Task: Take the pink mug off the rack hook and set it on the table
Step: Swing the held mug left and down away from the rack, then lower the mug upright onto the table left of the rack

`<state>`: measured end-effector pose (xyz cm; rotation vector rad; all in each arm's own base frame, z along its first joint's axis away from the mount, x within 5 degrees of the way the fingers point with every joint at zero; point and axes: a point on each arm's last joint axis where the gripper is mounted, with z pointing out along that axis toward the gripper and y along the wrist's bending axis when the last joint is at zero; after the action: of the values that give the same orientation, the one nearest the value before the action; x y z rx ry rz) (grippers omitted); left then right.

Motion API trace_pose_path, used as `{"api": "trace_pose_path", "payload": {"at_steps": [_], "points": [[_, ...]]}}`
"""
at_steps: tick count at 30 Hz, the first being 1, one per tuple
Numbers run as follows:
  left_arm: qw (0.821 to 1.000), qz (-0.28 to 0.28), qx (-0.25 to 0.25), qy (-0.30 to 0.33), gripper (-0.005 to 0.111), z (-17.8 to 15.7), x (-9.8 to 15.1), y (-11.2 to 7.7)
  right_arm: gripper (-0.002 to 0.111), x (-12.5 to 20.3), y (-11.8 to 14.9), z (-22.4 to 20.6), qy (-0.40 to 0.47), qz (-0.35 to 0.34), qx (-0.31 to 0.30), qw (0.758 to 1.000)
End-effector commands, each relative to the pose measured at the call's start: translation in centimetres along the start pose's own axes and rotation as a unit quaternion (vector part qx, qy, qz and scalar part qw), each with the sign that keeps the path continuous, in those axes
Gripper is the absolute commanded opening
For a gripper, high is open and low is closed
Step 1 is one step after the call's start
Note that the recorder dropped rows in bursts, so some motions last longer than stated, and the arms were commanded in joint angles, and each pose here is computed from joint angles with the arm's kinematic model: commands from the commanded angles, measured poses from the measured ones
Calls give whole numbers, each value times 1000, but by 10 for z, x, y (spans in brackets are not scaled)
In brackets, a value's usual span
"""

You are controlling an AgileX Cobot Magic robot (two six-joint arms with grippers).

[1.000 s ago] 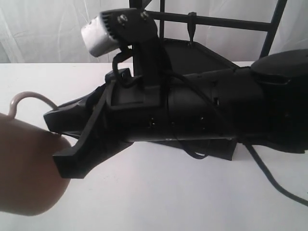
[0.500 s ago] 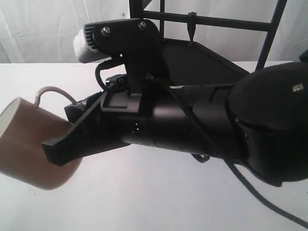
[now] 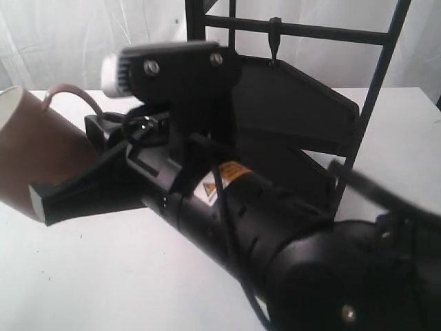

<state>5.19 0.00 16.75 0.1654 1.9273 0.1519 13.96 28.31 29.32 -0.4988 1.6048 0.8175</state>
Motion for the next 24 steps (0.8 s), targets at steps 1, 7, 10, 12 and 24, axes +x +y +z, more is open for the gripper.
{"api": "trace_pose_path", "payload": {"at_steps": [1,7,10,12,24], "points": [[1000,-3,4,-1,0,0,1,-1,0,22,-4,-2,-72,28,-24,997],[1000,-3,4,-1,0,0,1,-1,0,49,-5,-1,-112,68,-67,989],[1000,-3,4,-1,0,0,1,-1,0,56,-7,2,-123,90,-67,986],[1000,-3,4,-1,0,0,1,-1,0,59,-8,3,-132,108,-64,983],[1000,-3,4,-1,0,0,1,-1,0,93,-39,11,-117,381,56,916]]}}
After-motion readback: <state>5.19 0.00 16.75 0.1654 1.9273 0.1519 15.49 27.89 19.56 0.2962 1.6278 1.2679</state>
